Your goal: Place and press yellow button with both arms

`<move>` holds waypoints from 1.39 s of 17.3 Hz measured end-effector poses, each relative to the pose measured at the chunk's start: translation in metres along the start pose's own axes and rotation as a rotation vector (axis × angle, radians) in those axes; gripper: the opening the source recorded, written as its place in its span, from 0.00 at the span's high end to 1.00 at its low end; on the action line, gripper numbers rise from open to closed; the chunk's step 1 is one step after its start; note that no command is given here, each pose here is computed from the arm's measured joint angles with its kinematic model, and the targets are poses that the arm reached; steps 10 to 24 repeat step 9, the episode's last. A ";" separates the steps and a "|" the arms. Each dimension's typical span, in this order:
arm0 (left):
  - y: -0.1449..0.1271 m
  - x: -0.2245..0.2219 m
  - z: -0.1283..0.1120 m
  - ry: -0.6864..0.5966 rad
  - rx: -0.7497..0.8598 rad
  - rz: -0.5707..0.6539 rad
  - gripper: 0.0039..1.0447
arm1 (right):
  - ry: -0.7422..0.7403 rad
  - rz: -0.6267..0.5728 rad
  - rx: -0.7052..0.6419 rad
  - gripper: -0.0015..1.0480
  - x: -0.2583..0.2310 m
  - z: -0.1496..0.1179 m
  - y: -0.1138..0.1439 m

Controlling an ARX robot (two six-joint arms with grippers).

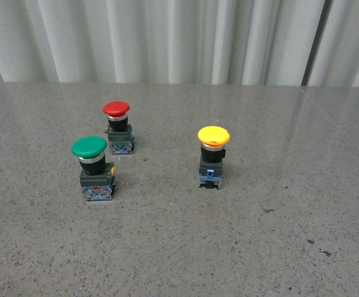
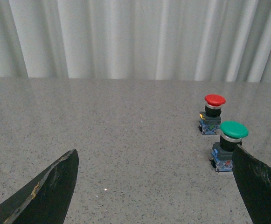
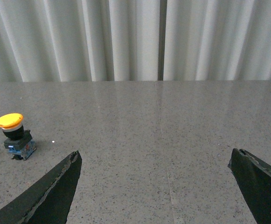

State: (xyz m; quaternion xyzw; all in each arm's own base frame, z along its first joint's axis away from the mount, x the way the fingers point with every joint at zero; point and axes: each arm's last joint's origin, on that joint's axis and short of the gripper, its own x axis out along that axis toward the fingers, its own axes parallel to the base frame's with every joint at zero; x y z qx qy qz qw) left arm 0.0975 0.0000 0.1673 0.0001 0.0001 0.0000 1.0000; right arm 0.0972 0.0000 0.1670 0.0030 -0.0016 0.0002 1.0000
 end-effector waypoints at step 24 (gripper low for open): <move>0.000 0.000 0.000 0.000 0.000 0.000 0.06 | 0.000 0.000 0.000 0.06 0.000 0.000 0.000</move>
